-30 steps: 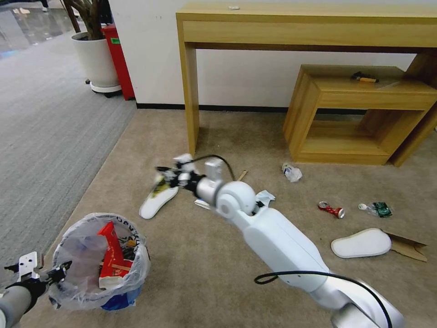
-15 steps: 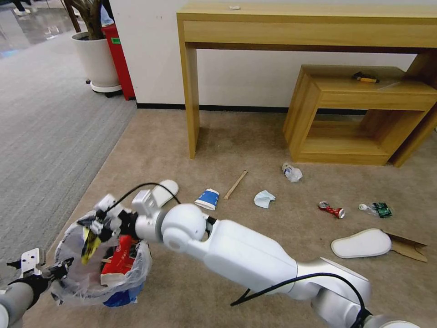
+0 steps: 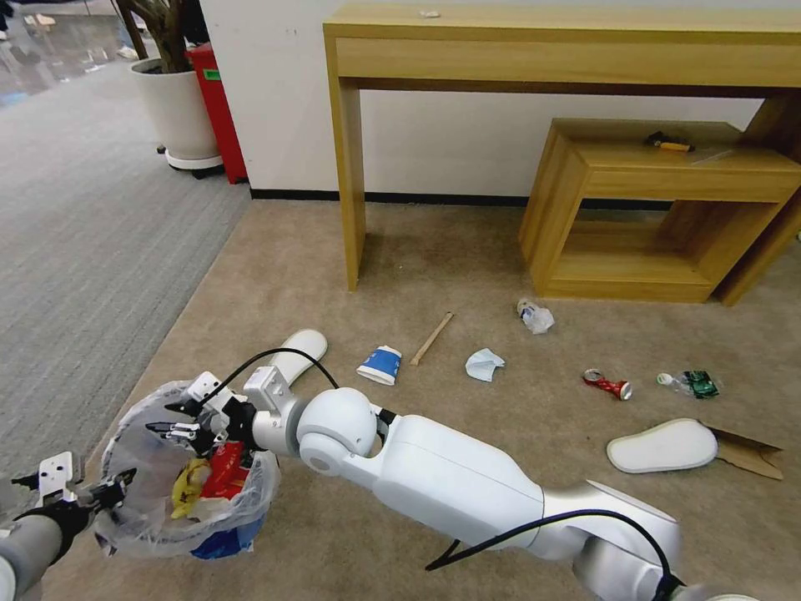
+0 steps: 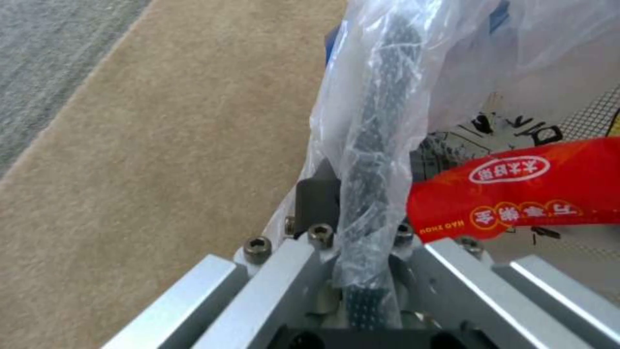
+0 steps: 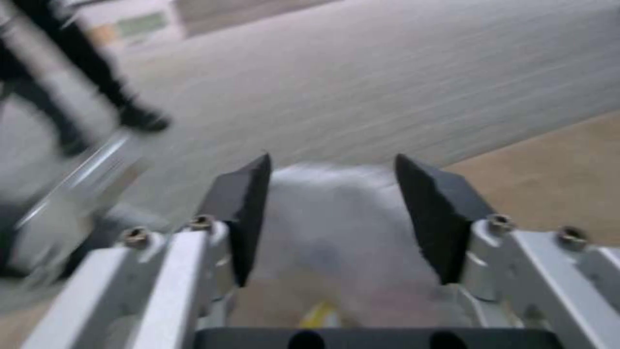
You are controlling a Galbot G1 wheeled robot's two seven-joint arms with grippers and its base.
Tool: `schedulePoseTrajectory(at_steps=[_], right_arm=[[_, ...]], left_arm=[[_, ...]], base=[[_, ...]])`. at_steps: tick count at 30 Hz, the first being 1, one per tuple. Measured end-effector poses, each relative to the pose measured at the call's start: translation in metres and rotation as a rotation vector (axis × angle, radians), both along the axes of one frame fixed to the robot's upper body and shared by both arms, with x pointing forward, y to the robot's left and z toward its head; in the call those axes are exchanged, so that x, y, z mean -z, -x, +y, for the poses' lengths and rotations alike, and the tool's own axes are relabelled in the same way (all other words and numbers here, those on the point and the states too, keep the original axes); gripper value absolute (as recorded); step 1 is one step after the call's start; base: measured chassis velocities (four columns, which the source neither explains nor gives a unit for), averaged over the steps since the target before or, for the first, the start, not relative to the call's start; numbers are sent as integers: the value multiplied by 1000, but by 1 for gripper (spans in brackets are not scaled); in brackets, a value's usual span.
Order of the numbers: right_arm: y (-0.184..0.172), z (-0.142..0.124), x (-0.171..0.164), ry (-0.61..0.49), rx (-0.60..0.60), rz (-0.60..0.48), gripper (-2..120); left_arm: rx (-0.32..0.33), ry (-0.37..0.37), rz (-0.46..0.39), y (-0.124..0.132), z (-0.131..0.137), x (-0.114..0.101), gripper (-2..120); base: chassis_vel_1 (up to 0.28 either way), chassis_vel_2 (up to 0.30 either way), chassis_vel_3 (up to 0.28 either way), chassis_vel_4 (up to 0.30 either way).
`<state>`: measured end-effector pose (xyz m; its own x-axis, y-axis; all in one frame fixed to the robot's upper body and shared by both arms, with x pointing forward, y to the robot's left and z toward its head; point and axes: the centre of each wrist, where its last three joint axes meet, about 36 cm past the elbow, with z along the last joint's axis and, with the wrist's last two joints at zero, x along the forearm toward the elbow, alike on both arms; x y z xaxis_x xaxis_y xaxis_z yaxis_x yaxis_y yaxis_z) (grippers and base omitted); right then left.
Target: Pick up the trash bin and place the garbage on the floor into it.
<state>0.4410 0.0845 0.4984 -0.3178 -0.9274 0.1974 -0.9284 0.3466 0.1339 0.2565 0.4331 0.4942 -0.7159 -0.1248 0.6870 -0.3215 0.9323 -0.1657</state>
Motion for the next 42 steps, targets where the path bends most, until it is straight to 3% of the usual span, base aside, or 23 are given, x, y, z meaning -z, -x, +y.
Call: schedulePoseTrajectory(at_steps=[3, 7, 10, 11, 13, 14, 17, 24, 32, 42], right_arm=[[-31, -35, -2, -20, 179, -26, 71], [-48, -64, 3, -12, 275, -45, 81], [-65, -117, 19, 13, 418, -66, 97], [-65, -117, 19, 13, 418, -66, 97], [-70, -168, 39, 35, 534, -61, 100], [-70, -168, 39, 35, 534, -61, 100], [-64, -208, 73, 53, 640, -51, 100], [-34, -225, 114, 38, 761, 35, 100], [-15, -230, 119, 28, 791, 49, 100], [-1, -259, 114, 23, 868, 26, 100]], left_arm=[[-10, 3, 6, 4, 4, 2, 0], [-11, 3, 5, 7, 7, 1, 0], [-12, 1, 6, 11, 10, 1, 0], [-12, 1, 6, 11, 10, 1, 0], [-13, 2, 10, 13, 11, 3, 0], [-13, 2, 10, 13, 11, 3, 0], [-11, 5, 10, 13, 11, 4, 0], [-5, 8, 3, 12, 7, 4, 0], [-1, 8, -2, 14, 2, 2, 0], [4, 9, -8, 17, -2, 0, 0]], base=[[0, 0, 0, 0], [0, 0, 0, 0], [0, 0, 0, 0], [0, 0, 0, 0], [0, 0, 0, 0], [0, 0, 0, 0], [0, 0, 0, 0], [0, 0, 0, 0], [0, 0, 0, 0], [27, 26, -28, -27]])
